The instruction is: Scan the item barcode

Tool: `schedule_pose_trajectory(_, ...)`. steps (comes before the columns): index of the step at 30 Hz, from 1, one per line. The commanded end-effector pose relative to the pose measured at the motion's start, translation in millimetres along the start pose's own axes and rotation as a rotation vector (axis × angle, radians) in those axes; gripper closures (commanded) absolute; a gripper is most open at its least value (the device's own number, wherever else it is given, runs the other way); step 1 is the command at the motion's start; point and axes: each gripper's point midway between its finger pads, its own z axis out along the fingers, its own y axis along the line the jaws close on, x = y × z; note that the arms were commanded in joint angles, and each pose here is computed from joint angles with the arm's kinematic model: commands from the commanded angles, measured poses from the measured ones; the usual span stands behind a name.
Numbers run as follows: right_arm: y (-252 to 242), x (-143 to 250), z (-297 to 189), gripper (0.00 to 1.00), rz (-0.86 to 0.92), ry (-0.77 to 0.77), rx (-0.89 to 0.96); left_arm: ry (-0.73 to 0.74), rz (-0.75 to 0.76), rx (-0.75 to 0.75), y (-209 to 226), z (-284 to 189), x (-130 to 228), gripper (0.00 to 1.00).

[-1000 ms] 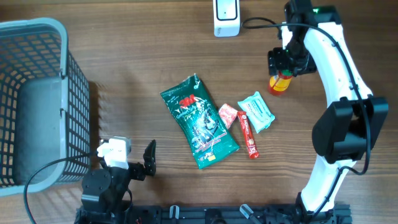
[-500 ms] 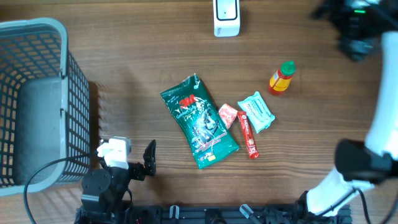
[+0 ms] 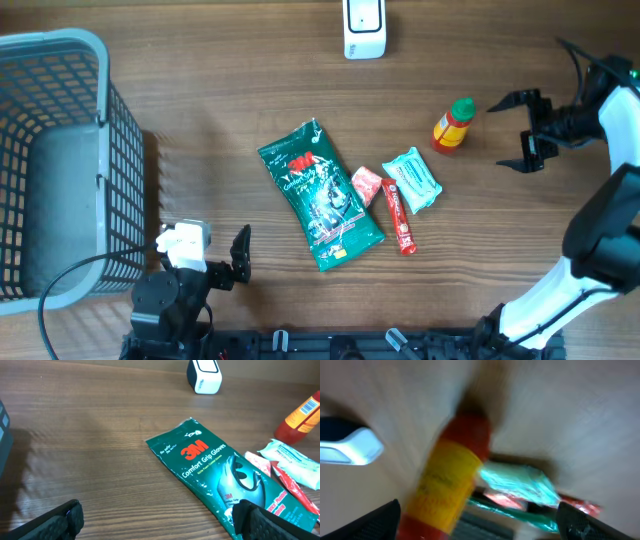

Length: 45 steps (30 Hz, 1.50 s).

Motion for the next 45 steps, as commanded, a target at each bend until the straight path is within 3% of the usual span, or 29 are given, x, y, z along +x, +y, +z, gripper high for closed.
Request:
schedule_pose_trajectory(1,22,5,29,0.00,0.053,0.233,-0.167,-0.008,0.022,0.019,-3,0,-2,0.00)
schedule_pose_trajectory(10,27,12,67,0.00,0.065,0.404,-0.211,-0.008,0.022,0.019,-3,0,-2,0.00)
schedule_pose_trajectory(25,38,33,107,0.00,-0.005,0.354,-0.127,-0.008,0.022,0.019,-3,0,-2,0.00)
schedule_pose_trajectory(31,25,14,115,0.21,-0.058,0.236,-0.058,-0.008,0.022,0.019,-3,0,-2,0.00)
schedule_pose_trajectory(34,21,5,117,0.36,-0.086,0.181,-0.033,-0.009,0.022,0.019,-3,-1,-2,0.00)
schedule_pose_trajectory(36,27,-6,119,0.51,-0.250,0.124,-0.053,-0.008,0.022,0.019,-3,0,-2,0.00)
schedule_pose_trajectory(40,33,0,117,0.64,-0.422,0.154,-0.102,-0.009,0.022,0.019,-3,-1,-2,0.00)
schedule_pose_trajectory(45,34,14,114,0.69,-0.445,0.224,-0.139,-0.008,0.022,0.019,-3,0,-2,0.00)
